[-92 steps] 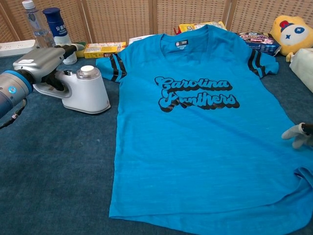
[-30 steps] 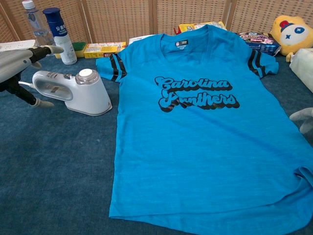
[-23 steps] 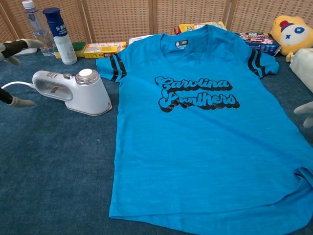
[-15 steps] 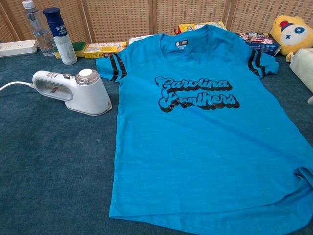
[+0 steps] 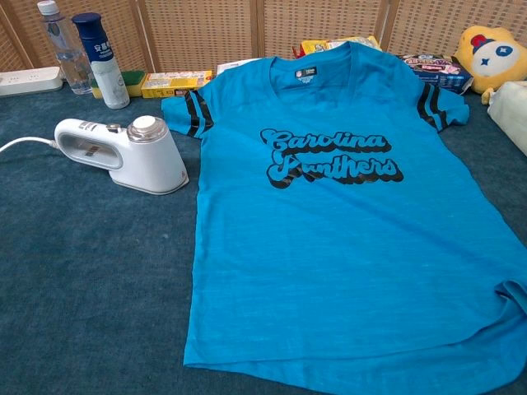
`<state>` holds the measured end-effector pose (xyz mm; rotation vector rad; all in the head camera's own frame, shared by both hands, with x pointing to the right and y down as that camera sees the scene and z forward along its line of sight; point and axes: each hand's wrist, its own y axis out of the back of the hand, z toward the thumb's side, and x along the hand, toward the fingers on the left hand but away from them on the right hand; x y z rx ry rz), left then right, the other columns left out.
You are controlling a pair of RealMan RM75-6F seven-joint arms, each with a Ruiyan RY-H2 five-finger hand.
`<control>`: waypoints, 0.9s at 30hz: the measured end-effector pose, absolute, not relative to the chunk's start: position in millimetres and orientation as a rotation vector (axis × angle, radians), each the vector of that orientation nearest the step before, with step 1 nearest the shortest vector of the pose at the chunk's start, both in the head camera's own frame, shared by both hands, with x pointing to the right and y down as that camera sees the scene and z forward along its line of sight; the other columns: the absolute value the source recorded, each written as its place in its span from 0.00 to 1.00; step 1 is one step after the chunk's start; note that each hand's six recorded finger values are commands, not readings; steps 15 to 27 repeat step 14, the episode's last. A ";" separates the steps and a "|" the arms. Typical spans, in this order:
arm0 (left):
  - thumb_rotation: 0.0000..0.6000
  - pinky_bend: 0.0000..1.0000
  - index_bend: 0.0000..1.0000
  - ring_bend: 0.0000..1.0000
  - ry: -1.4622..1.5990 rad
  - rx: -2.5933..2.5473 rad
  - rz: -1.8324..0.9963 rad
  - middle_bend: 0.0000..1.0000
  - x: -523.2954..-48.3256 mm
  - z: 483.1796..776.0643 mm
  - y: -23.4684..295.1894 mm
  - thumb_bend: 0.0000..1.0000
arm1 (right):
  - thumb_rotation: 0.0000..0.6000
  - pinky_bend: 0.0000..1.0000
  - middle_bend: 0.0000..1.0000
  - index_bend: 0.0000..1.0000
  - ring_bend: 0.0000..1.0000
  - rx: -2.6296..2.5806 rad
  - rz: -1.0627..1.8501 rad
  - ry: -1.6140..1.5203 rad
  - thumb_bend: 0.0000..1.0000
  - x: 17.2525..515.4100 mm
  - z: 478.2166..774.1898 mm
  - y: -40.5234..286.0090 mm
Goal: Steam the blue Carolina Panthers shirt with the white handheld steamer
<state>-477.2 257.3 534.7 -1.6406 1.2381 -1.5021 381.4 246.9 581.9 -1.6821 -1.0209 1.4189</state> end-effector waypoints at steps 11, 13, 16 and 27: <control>1.00 0.22 0.14 0.05 1.238 -1.624 -1.615 0.16 -499.5 521.7 289.4 0.19 | 1.00 0.34 0.39 0.40 0.37 -1.637 1.464 -1.080 0.31 399.0 574.2 257.6; 1.00 0.22 0.14 0.05 1.256 -1.614 -1.608 0.16 -500.3 519.1 288.6 0.19 | 1.00 0.33 0.39 0.40 0.36 -1.631 1.463 -1.083 0.31 400.8 573.1 258.0; 1.00 0.22 0.14 0.05 1.254 -1.612 -1.607 0.16 -500.2 518.6 288.1 0.19 | 1.00 0.32 0.39 0.40 0.36 -1.627 1.462 -1.085 0.31 401.7 572.6 258.0; 1.00 0.22 0.14 0.05 1.254 -1.612 -1.607 0.16 -500.2 518.6 288.1 0.19 | 1.00 0.32 0.39 0.40 0.36 -1.627 1.462 -1.085 0.31 401.7 572.6 258.0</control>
